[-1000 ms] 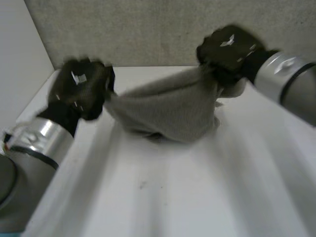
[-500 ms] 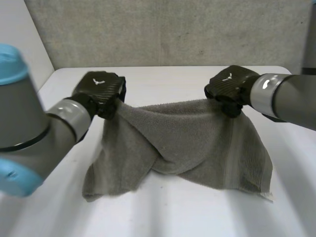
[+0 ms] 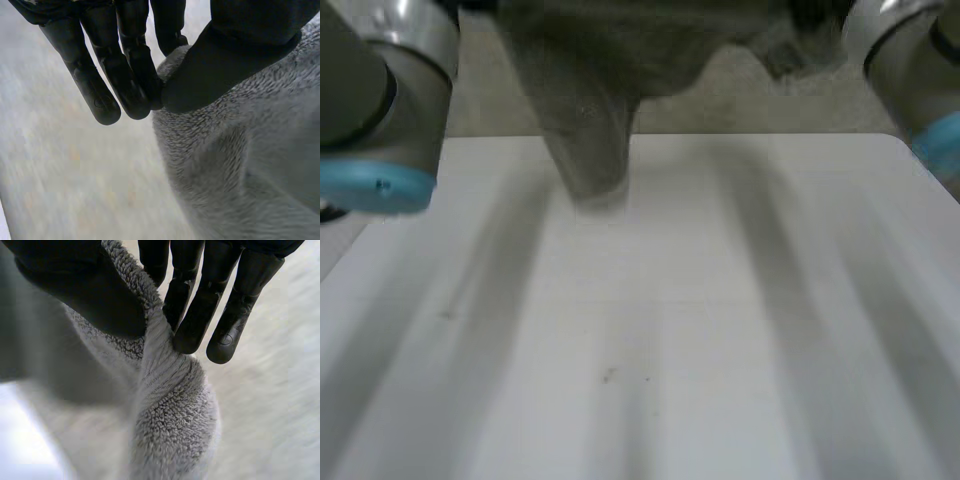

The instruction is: Fold the towel.

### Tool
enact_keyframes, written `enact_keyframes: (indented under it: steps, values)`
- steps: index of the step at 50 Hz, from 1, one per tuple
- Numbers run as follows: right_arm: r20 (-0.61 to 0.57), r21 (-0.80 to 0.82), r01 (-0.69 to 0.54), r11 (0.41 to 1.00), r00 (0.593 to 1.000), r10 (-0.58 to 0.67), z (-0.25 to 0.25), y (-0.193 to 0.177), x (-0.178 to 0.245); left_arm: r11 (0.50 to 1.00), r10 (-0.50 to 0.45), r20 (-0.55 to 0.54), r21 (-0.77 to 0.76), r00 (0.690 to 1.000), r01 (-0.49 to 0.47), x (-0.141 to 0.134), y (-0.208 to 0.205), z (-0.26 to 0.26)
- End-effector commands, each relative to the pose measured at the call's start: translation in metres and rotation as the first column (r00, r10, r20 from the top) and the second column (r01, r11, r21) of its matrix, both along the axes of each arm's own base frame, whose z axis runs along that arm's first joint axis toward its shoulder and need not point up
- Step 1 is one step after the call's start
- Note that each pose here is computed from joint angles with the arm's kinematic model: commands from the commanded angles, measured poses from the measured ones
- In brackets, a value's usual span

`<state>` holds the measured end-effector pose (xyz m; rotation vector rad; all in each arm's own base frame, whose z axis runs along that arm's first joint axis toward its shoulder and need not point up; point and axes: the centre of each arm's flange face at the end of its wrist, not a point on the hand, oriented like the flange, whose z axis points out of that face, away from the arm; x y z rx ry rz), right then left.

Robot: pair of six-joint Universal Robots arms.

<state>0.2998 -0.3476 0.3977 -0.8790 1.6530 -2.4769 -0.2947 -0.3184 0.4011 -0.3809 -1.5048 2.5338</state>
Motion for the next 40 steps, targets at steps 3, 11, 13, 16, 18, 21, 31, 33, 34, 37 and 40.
enact_keyframes:
  steps: [3,11,13,16,18,21,31,33,34,37,40]
  values:
    - [-0.181,0.426,-0.05,0.903,0.973,0.139,-0.119,0.025,-0.001,0.919,-0.054,0.203,0.394,0.978,-0.031,0.011,0.033,-0.147]
    - [-0.284,0.607,0.013,0.795,0.938,0.201,-0.21,0.045,-0.011,0.764,-0.168,0.324,0.64,0.931,-0.085,0.023,0.081,-0.253]
    - [-0.321,0.63,0.034,0.776,0.921,0.22,-0.225,0.056,-0.017,0.72,-0.206,0.347,0.687,0.915,-0.098,0.027,0.099,-0.271]
    - [-0.326,0.64,0.034,0.768,0.916,0.231,-0.225,0.067,-0.022,0.692,-0.224,0.358,0.713,0.907,-0.111,0.032,0.113,-0.278]
    - [-0.325,0.632,0.035,0.774,0.919,0.224,-0.222,0.071,-0.025,0.683,-0.233,0.362,0.721,0.903,-0.113,0.035,0.119,-0.278]
    - [-0.324,0.62,0.051,0.783,0.925,0.196,-0.218,0.075,-0.038,0.685,-0.259,0.361,0.723,0.896,-0.093,0.035,0.136,-0.271]
    - [-0.358,0.575,0.047,0.817,0.912,0.2,-0.226,0.099,-0.052,0.75,-0.334,0.337,0.661,0.88,0.031,0.019,0.171,-0.237]
    - [-0.364,0.566,0.04,0.823,0.908,0.206,-0.23,0.101,-0.053,0.772,-0.327,0.329,0.633,0.886,0.05,0.016,0.169,-0.227]
    - [-0.371,0.554,0.039,0.831,0.906,0.205,-0.233,0.101,-0.053,0.797,-0.322,0.326,0.601,0.889,0.069,0.011,0.163,-0.218]
    - [-0.389,0.537,0.043,0.842,0.899,0.202,-0.236,0.101,-0.053,0.841,-0.333,0.36,0.531,0.871,0.102,-0.002,0.149,-0.204]
    - [-0.4,0.533,0.044,0.845,0.893,0.205,-0.238,0.102,-0.053,0.883,-0.321,0.44,0.459,0.839,0.097,-0.011,0.122,-0.198]
